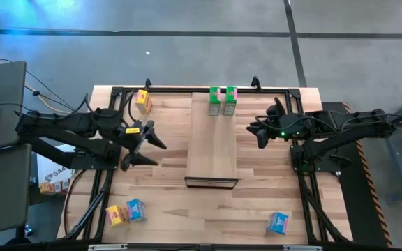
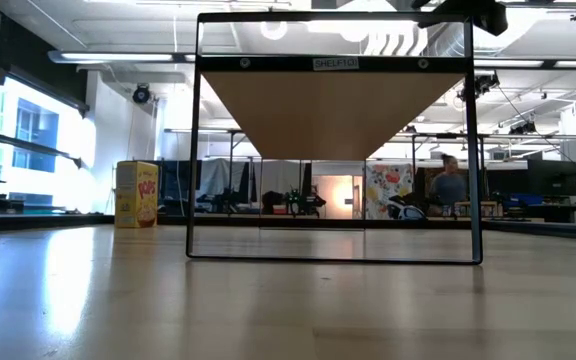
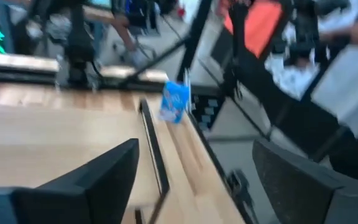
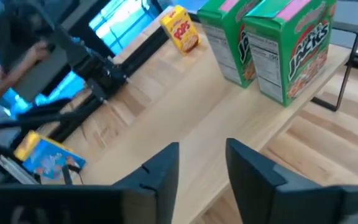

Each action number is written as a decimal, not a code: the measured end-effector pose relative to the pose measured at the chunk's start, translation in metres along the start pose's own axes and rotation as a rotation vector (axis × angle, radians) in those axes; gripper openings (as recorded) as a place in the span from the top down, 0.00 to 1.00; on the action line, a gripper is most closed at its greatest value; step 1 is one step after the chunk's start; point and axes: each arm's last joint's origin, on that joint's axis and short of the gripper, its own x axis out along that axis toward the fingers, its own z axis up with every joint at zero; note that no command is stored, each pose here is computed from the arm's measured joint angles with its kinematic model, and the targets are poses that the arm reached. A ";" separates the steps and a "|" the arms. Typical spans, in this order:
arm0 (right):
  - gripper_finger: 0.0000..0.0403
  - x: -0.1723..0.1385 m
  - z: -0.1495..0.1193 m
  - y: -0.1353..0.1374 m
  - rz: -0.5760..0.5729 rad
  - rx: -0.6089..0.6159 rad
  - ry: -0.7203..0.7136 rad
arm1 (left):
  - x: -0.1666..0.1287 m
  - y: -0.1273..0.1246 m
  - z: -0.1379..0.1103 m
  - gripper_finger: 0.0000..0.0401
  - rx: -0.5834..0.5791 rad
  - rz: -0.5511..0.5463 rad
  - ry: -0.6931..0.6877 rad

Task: Stack cereal on shelf
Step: Put the left blue cereal box on the shelf

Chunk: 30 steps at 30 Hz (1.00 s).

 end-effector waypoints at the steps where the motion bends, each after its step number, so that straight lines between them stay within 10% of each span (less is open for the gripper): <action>1: 0.66 0.000 0.000 0.000 -0.001 0.012 -0.004 | -0.001 -0.001 -0.001 0.22 0.010 -0.009 0.029; 30: 0.64 -0.001 -0.010 -0.010 -0.076 -0.009 0.121 | 0.029 -0.105 -0.078 0.21 0.541 -0.384 0.677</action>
